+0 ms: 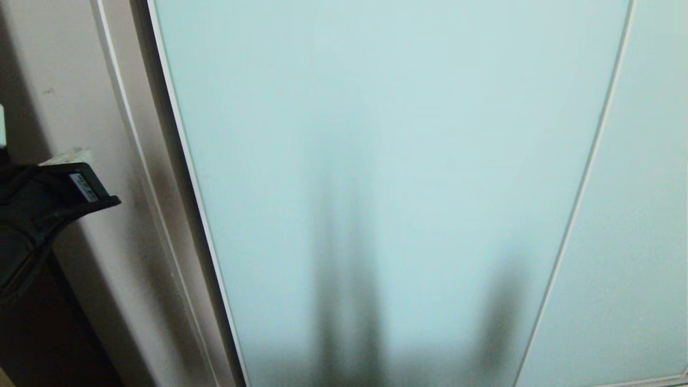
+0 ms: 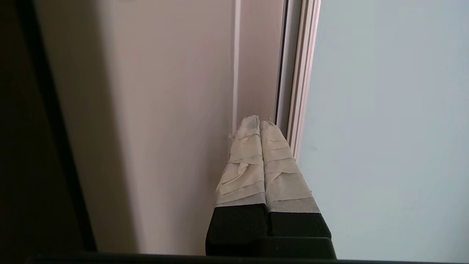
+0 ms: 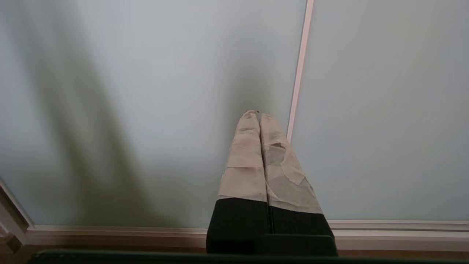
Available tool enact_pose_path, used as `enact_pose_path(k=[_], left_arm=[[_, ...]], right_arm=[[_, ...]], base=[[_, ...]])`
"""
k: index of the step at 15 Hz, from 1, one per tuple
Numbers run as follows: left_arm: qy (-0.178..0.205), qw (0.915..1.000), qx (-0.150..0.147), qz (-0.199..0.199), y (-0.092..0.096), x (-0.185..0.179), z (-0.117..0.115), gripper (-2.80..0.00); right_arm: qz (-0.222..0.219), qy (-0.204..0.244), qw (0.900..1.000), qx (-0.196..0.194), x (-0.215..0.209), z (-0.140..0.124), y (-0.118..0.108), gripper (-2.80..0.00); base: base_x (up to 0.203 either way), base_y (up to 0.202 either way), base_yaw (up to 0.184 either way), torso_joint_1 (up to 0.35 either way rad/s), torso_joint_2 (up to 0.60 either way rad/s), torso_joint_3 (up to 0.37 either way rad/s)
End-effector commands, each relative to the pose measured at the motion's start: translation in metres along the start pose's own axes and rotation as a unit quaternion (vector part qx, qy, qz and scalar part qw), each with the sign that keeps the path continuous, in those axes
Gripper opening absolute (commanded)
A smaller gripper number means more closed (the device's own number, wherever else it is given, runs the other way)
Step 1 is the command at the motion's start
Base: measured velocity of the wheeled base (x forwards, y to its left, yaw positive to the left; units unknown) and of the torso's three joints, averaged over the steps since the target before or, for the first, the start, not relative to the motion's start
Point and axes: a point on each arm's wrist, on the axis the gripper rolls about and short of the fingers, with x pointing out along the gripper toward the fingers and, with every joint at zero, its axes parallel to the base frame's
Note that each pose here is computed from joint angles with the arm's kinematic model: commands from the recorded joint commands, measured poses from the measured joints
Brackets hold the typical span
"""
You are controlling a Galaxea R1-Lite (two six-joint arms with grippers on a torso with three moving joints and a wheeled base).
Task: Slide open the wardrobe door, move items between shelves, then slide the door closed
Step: Open the door
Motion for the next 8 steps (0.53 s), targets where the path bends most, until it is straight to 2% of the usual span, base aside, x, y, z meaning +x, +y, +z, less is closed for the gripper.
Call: enact_pose_path(k=[1, 4, 8], left_arm=[[0.017, 0.9998, 0.004, 0.000, -0.003, 0.013, -0.013, -2.80], [0.006, 1.0000, 0.002, 0.001, -0.006, 0.025, -0.023, -2.80], [0.020, 0.9998, 0.006, 0.001, -0.009, 0.035, -0.037, -2.80]], right_arm=[[0.000, 0.000, 1.000, 0.000, 0.000, 0.000, 0.000, -2.80], [0.000, 0.000, 1.000, 0.000, 0.000, 0.000, 0.000, -2.80], [0.000, 0.000, 1.000, 0.000, 0.000, 0.000, 0.000, -2.80]], base=[[0.000, 0.000, 0.000, 0.000, 0.00, 0.000], [0.000, 0.000, 0.000, 0.000, 0.00, 0.000], [0.000, 0.000, 0.000, 0.000, 0.00, 0.000]])
